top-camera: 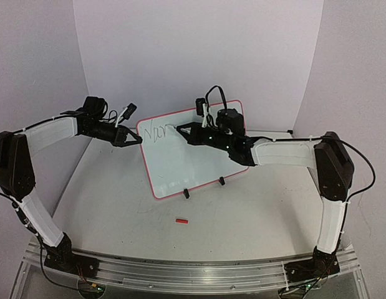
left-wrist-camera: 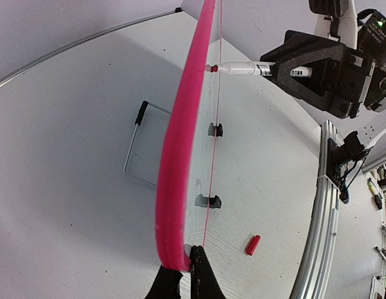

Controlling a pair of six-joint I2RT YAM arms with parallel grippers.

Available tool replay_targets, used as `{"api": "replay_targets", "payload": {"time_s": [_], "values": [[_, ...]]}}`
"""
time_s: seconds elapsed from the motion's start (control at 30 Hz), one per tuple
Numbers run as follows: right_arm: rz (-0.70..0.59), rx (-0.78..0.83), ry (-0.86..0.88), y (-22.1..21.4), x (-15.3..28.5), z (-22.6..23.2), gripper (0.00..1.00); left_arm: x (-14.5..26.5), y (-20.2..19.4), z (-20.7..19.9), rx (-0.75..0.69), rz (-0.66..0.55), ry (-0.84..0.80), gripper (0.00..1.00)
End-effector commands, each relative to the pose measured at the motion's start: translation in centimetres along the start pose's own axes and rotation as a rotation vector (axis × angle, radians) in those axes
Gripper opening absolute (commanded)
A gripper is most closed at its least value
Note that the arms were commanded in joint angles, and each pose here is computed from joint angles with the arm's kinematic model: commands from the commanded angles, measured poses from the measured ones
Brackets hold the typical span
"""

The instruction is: Write a sentence on the whiteboard

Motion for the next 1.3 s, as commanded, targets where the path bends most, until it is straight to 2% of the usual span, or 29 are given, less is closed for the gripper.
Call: {"api": "replay_targets", "payload": {"time_s": [0.0, 0.6, 0.93, 1.27], "values": [[-0.043, -0.008, -0.095, 0.6, 0.5, -1.6, 0.0, 0.0, -0.1, -0.9, -0.094, 0.015, 0.022, 0.0], [-0.05, -0.018, -0.122, 0.5, 1.2, -1.9, 0.0, 0.0, -0.1, -1.0, -0.097, 0.015, 0.024, 0.0], [-0.027, 0.037, 0.043, 2.7, 2.6, 1.6, 0.0, 0.1, -0.1, -1.1, -0.098, 0.013, 0.028, 0.0], [0.047, 0.082, 0.067, 2.5, 4.9, 2.1, 0.0, 0.1, -0.1, -1.1, -0.101, 0.015, 0.031, 0.0]]}}
Point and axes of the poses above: each gripper's point midway between its finger pads, its own x axis back along the fingers, its own z axis along the line the jaws close on, y = z × x, the point moved 3 cm from there along x, back along the fingers, and after that the axes turned 10 degrees about x, right-handed, at the moved point
